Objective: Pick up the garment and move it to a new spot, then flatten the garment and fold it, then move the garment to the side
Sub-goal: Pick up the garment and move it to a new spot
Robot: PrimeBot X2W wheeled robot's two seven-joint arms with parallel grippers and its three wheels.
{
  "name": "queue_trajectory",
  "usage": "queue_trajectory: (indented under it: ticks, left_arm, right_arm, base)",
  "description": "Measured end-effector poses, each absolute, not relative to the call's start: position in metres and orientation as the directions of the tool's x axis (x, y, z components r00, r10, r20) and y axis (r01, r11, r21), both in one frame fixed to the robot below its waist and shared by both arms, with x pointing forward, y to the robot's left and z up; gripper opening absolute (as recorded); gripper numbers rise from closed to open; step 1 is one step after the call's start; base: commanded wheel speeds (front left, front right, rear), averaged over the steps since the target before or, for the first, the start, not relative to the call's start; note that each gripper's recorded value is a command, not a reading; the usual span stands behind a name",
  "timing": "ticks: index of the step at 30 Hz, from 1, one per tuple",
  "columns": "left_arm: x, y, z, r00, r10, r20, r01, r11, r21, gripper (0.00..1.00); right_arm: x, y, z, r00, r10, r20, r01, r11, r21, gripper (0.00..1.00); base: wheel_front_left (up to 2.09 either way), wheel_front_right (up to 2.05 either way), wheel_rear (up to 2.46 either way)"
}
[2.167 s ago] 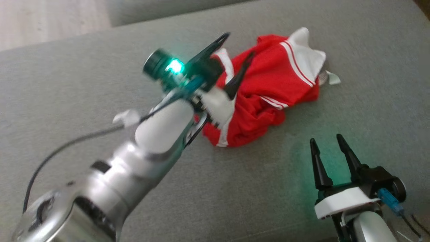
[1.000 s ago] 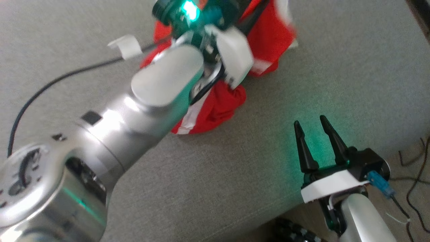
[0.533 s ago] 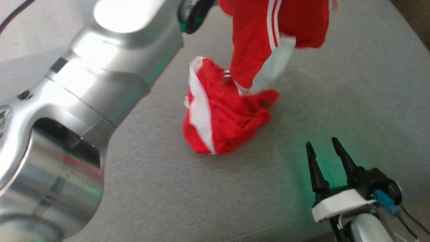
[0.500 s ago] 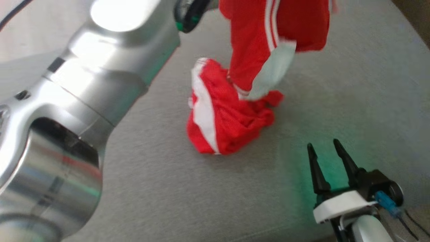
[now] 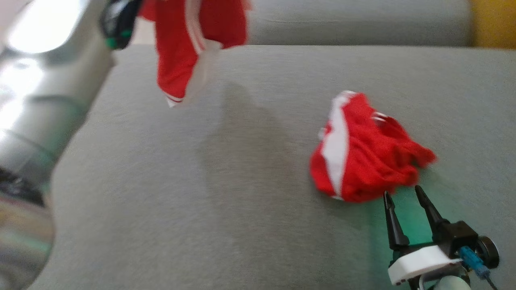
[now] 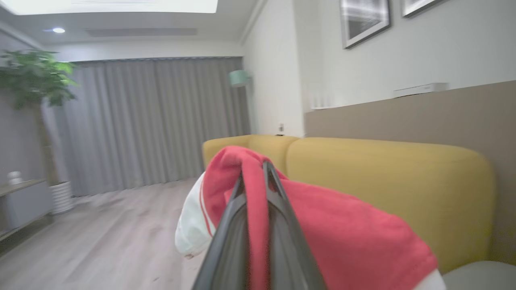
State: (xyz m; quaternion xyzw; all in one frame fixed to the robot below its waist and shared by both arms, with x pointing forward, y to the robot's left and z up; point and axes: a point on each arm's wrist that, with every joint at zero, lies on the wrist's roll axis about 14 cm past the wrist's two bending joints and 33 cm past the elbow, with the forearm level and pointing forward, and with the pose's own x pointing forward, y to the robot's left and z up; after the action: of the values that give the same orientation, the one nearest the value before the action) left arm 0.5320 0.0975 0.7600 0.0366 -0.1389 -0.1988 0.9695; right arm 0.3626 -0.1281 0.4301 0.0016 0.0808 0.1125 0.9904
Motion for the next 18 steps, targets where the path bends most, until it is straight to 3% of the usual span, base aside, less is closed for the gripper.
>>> queue_trajectory:
  ticks: [8,18]
  left_arm:
    - [0.495,0.263,0.715,0.986,-0.051,0.156,0.032,0.991,0.128,0.0]
    - [0.471,0.314,0.614,0.998,0.06,-0.036,-0.058,0.996,0.062,0.0]
  right_arm:
    - [0.378,-0.069,0.436,0.908,0.396,-0.138,-0.399,0.917,0.001,1.0]
    - [0.384,-0.05,0.422,0.878,0.447,-0.171,-0.45,0.893,0.022,1.0]
  base:
    - [0.0,0.0,0.0]
    - [0.0,0.0,0.0]
